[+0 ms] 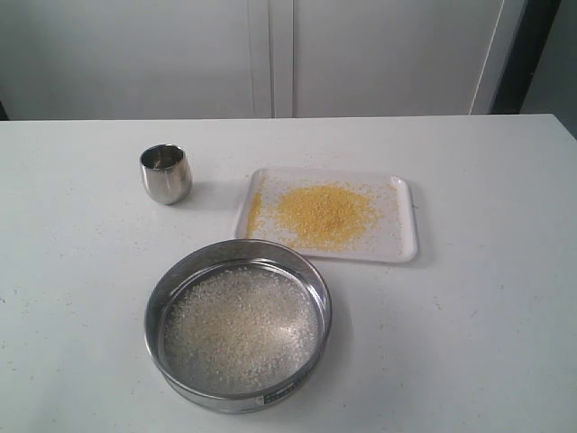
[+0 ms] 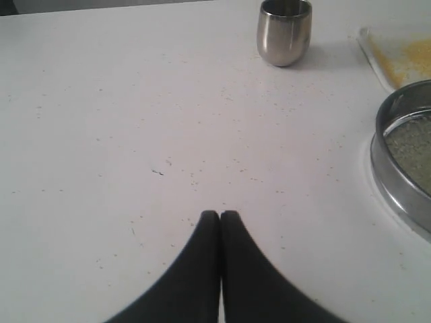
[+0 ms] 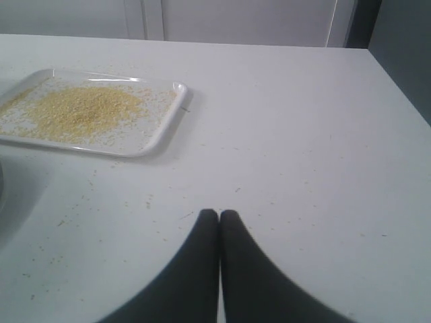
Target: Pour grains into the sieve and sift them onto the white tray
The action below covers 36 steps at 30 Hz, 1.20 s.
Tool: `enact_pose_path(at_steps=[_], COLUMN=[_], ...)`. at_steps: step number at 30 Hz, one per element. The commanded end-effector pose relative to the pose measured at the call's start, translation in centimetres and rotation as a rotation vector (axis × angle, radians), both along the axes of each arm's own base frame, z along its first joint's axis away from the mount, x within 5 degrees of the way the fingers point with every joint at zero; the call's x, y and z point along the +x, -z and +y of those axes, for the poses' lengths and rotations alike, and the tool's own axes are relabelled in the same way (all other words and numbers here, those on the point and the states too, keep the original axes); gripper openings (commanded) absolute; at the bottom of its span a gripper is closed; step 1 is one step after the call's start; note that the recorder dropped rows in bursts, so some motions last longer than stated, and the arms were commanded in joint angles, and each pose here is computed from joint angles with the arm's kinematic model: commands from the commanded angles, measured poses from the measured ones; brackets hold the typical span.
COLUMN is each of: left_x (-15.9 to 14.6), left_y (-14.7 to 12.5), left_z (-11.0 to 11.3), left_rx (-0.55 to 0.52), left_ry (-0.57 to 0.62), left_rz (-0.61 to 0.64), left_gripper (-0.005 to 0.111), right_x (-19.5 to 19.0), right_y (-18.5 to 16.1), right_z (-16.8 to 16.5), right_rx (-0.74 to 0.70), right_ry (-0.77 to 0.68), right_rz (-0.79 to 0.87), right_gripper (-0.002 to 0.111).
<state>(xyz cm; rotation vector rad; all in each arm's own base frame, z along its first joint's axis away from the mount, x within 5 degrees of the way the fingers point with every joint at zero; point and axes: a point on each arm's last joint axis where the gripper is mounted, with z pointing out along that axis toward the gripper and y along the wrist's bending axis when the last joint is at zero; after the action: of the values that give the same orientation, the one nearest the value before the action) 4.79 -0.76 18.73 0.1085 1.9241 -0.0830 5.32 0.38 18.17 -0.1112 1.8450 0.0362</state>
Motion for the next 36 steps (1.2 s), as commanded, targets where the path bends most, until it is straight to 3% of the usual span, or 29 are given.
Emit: enact_pose_path(at_steps=[1,12,36], left_x=[0.0,0.2,0.3], left_y=[0.1,2.5,2.3], left_z=[0.2,0.5,0.6], left_rx=[0.000,-0.009,0.037], left_ry=[-0.048,-0.114,-0.099], left_rz=[0.000,0.068,0.026], left_gripper=[0.000,0.000,0.000], right_x=[0.0,0.0,0.0], right_y=[0.0,0.0,0.0], right_z=[-0.1,-0.1,-0.1], right_rx=[-0.010,-0.010,-0.010], right_ry=[0.009,0.009,0.009], right_rz=[-0.019,-0.019,-0.019], right_gripper=[0.000,0.000,0.000])
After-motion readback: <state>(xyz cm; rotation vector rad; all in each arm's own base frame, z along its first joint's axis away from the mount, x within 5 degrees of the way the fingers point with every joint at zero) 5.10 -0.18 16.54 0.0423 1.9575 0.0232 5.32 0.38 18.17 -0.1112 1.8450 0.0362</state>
